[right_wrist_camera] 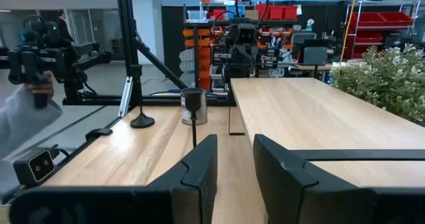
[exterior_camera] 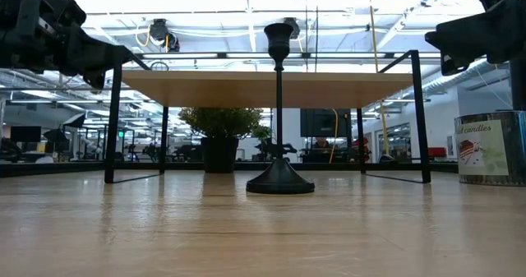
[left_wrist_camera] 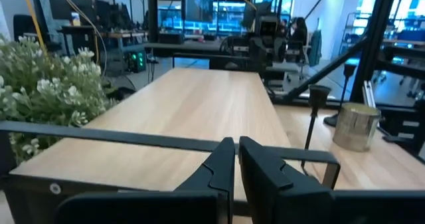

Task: Pick & Place candle stick holders
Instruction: Put the bottom left black candle holder on the shelf

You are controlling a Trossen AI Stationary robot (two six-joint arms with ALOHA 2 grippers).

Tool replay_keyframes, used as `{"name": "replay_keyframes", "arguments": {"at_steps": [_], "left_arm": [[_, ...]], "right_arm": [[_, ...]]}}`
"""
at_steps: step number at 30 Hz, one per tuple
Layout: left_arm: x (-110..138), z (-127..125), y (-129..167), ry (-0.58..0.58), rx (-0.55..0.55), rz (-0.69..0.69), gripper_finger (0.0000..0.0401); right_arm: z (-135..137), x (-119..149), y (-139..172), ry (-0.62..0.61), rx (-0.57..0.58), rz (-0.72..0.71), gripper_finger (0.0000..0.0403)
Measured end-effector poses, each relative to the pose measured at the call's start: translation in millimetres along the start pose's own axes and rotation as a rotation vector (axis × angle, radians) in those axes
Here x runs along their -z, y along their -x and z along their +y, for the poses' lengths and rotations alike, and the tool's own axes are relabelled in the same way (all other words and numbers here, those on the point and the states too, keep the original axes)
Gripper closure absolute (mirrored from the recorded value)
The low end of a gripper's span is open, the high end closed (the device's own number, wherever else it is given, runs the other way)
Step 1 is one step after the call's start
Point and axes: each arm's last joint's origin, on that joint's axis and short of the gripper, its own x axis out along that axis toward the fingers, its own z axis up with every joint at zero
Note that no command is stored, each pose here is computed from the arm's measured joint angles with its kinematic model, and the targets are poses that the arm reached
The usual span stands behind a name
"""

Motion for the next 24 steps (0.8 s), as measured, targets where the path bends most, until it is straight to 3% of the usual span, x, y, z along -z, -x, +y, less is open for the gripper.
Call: {"name": "replay_keyframes", "arguments": {"at_steps": [7, 11, 15, 20, 24], "left_arm": [[-3, 0, 0, 0.009, -0.009, -0.035, 0.037], [-5, 0, 0, 0.083, 0.002, -0.05, 0.037], [-15, -4, 1, 0.142, 0.141, -0.139, 0.037], [-35, -12, 9, -0.003, 0.355, -0.357, 0.0369], [-38, -16, 10, -0.066, 0.406, -0.385, 0.0347]], "right_arm": [[0, -3, 0, -0.006, 0.002, -0.032, 0.0312], [0, -13, 1, 0.063, 0.007, -0.132, 0.0312], [0, -20, 2, 0.143, 0.018, -0.2, 0.0312], [0, -22, 0, 0.16, 0.021, -0.217, 0.0312], [1, -20, -1, 0.166, 0.019, -0.195, 0.0312]]}}
